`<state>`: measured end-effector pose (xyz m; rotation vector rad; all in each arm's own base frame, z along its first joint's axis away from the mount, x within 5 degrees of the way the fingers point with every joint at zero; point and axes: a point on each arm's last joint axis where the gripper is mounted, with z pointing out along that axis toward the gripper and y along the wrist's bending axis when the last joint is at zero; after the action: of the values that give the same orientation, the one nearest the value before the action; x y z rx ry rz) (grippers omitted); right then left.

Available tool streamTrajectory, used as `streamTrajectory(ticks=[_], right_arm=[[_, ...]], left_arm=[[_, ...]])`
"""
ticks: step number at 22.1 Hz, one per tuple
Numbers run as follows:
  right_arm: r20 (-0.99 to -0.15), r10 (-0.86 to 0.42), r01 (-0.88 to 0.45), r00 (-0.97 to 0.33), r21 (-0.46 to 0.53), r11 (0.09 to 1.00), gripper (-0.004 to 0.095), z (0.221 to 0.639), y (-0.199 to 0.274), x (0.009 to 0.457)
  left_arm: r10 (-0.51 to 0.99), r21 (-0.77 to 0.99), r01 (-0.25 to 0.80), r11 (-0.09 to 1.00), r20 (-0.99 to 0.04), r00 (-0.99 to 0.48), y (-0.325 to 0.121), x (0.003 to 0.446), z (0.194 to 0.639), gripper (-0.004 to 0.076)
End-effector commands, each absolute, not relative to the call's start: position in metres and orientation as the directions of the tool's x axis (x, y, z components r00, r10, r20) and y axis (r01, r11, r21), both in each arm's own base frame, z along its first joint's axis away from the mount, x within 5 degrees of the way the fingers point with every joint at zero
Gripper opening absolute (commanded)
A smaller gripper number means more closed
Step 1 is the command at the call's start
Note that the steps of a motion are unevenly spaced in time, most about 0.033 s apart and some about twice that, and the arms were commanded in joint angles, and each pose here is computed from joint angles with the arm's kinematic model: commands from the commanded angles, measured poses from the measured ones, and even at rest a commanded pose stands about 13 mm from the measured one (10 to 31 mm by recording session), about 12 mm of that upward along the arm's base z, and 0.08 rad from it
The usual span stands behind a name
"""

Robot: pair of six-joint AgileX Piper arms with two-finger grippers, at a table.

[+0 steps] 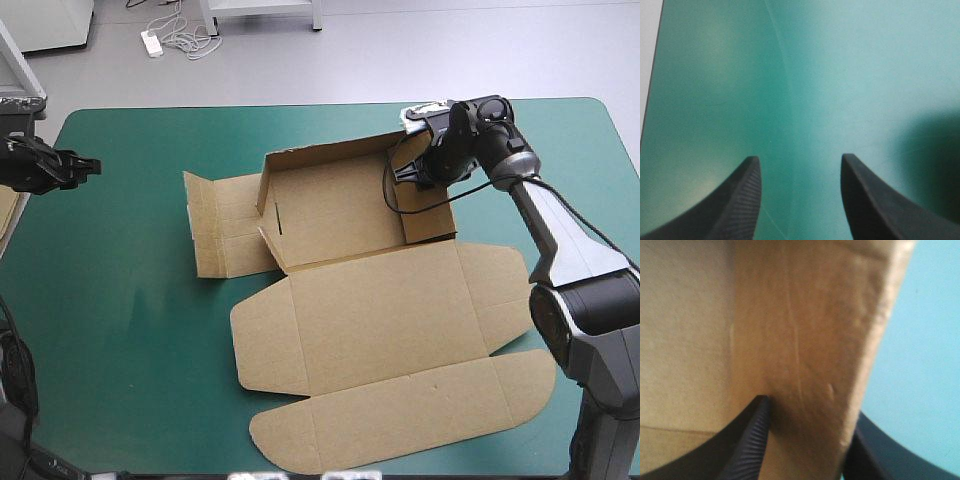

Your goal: Fold the box

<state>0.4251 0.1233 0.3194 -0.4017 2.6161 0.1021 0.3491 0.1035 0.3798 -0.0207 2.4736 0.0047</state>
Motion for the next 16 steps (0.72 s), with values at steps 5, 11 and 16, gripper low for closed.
streamTrajectory(ticks=[5, 11, 16], right_arm=[[-0.675, -0.226, -0.289, -0.702, -0.02, 0.957, 0.0575, 0.383, 0.113, 0.421], [-0.684, -0.264, -0.318, -0.68, -0.049, 0.947, 0.0563, 0.429, 0.103, 0.385], [-0.712, -0.301, -0.337, -0.635, -0.096, 0.937, 0.0557, 0.459, 0.111, 0.347]], left_arm=[[-0.02, 0.0, -0.028, 1.0, -0.706, -0.708, 0.099, 0.341, 0.408, 0.0353], [-0.025, -0.012, -0.024, 1.0, -0.703, -0.711, 0.098, 0.341, 0.408, 0.0353], [-0.026, -0.031, -0.005, 1.0, -0.707, -0.707, 0.096, 0.342, 0.408, 0.0353]])
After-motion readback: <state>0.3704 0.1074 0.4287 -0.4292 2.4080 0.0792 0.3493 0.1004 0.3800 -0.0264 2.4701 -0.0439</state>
